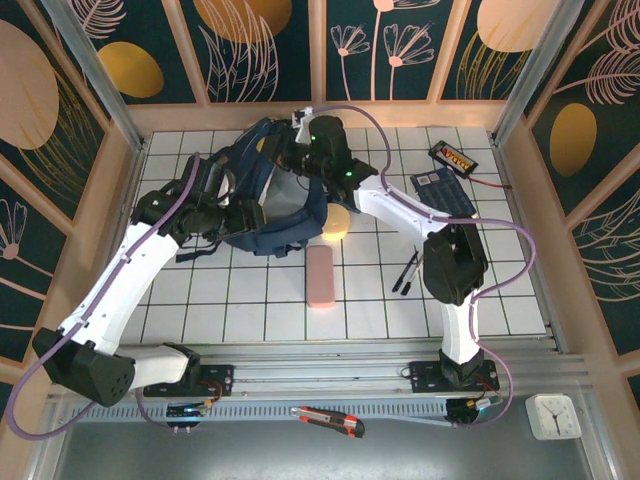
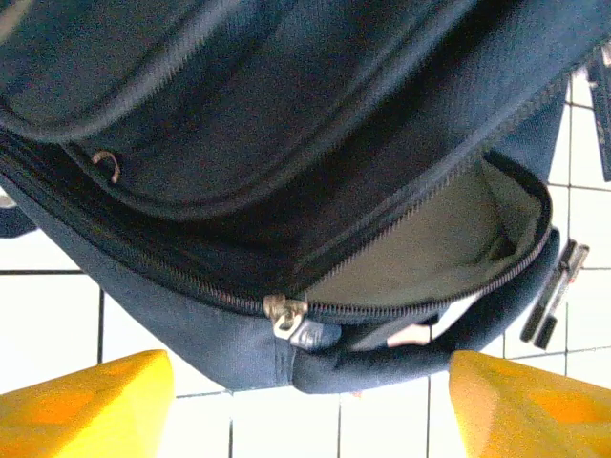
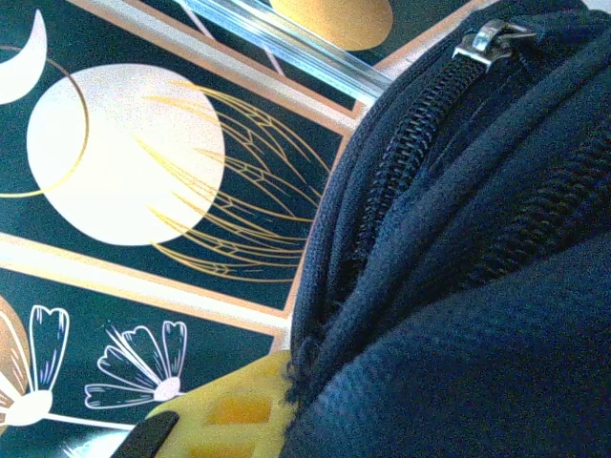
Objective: Pack the student bag
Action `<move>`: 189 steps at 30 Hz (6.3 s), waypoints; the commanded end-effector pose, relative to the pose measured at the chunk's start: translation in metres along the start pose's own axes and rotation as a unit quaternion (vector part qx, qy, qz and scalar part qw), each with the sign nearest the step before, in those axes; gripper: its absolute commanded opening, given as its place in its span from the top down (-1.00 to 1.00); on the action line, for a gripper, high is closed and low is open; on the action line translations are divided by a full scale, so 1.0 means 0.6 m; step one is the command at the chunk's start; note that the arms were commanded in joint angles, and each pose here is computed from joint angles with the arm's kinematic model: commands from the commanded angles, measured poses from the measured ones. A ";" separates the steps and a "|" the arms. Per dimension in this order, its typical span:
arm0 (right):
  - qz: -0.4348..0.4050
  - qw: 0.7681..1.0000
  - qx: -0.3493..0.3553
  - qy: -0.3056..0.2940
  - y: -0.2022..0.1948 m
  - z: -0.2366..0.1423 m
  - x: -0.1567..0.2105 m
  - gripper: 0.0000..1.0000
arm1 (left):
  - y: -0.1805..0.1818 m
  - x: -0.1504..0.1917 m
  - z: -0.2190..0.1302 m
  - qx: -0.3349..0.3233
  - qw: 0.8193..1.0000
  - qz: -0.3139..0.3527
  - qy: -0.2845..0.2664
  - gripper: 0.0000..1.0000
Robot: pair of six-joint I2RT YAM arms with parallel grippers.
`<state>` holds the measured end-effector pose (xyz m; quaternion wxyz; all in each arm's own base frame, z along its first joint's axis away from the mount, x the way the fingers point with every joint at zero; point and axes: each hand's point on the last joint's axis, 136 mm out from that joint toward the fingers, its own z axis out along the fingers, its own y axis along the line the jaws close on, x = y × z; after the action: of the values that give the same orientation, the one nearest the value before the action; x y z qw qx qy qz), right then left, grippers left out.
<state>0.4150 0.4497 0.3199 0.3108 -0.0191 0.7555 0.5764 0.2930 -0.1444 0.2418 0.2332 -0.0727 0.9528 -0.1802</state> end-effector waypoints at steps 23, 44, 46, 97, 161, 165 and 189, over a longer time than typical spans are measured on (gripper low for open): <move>-0.060 0.996 0.009 -0.066 0.078 -0.121 -0.054 -0.09 | -0.033 -0.173 0.086 -0.059 0.986 0.099 -0.120 1.00; 0.097 0.982 0.137 0.083 -0.199 -0.163 0.140 -0.99 | -0.090 -0.215 0.065 0.011 0.987 0.043 -0.152 1.00; 0.105 0.980 0.142 0.086 -0.214 -0.160 0.147 -0.99 | -0.091 -0.214 0.065 0.015 0.988 0.038 -0.152 1.00; 0.104 0.905 0.406 -0.071 -0.422 -0.472 -0.068 -0.83 | 0.030 -0.309 -0.039 0.016 0.965 0.042 -0.260 1.00; 0.020 0.820 0.566 0.074 -0.782 -0.675 -0.181 -0.60 | 0.048 -0.261 0.024 0.025 0.977 0.035 -0.209 1.00; 0.022 0.849 0.521 0.086 -0.762 -0.650 -0.171 -0.54 | 0.048 -0.259 0.026 0.028 0.977 0.032 -0.209 1.00; 0.079 0.871 0.479 0.073 -0.658 -0.542 -0.131 -0.41 | 0.045 -0.247 0.024 0.043 0.976 0.030 -0.212 1.00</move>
<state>0.4781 0.0081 0.0612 0.1789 0.1170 0.9616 0.1720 0.4190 -0.0894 0.2444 0.3789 -0.0722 0.9072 -0.1679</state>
